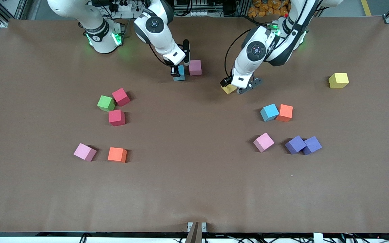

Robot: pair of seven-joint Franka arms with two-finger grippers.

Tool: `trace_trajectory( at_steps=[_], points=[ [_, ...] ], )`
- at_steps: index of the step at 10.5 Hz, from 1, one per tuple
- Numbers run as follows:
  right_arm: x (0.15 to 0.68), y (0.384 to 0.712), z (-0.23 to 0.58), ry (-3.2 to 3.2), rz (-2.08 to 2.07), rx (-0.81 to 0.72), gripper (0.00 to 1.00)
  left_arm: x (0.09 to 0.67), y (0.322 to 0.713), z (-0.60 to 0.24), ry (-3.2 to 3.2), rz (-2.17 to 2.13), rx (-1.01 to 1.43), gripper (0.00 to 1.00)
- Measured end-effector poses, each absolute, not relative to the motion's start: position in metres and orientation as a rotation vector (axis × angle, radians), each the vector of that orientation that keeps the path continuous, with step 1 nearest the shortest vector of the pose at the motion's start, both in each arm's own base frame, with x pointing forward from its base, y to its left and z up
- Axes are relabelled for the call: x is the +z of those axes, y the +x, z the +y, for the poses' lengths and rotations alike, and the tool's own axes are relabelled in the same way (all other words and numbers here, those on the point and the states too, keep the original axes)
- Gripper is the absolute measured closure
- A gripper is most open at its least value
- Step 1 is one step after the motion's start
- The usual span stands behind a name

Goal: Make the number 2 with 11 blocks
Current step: 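Grasp the yellow cube with the left gripper while the right gripper lowers cyan, then release cyan beside pink with the right gripper while the left gripper lifts yellow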

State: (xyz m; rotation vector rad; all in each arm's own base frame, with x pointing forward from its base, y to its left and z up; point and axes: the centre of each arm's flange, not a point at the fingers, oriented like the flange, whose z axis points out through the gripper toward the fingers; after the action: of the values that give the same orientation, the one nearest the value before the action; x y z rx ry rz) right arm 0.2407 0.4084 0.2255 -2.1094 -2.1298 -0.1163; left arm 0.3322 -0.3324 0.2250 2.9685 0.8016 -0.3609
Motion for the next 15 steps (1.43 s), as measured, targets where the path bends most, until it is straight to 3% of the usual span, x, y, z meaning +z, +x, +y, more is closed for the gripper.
trace_trajectory(
  at_steps=[4,8,11,13,15],
  points=[
    [0.225,0.211,0.423,-2.156,-2.08,-0.122,0.48,0.212,0.331,-0.333,2.966,0.807,-0.372,0.0],
    [0.22,0.211,0.42,-2.18,-2.063,-0.14,0.48,0.201,0.324,-0.337,2.977,0.792,-0.394,0.0],
    [0.211,0.211,0.421,-2.189,-2.058,-0.168,0.48,0.2,0.323,-0.338,2.978,0.788,-0.396,0.37],
    [0.211,0.21,0.421,-2.207,-2.038,-0.169,0.48,0.201,0.323,-0.34,2.978,0.78,-0.392,0.44],
    [0.211,0.208,0.422,-2.218,-2.023,-0.174,0.48,0.202,0.319,-0.345,2.983,0.763,-0.391,0.44]
  ],
)
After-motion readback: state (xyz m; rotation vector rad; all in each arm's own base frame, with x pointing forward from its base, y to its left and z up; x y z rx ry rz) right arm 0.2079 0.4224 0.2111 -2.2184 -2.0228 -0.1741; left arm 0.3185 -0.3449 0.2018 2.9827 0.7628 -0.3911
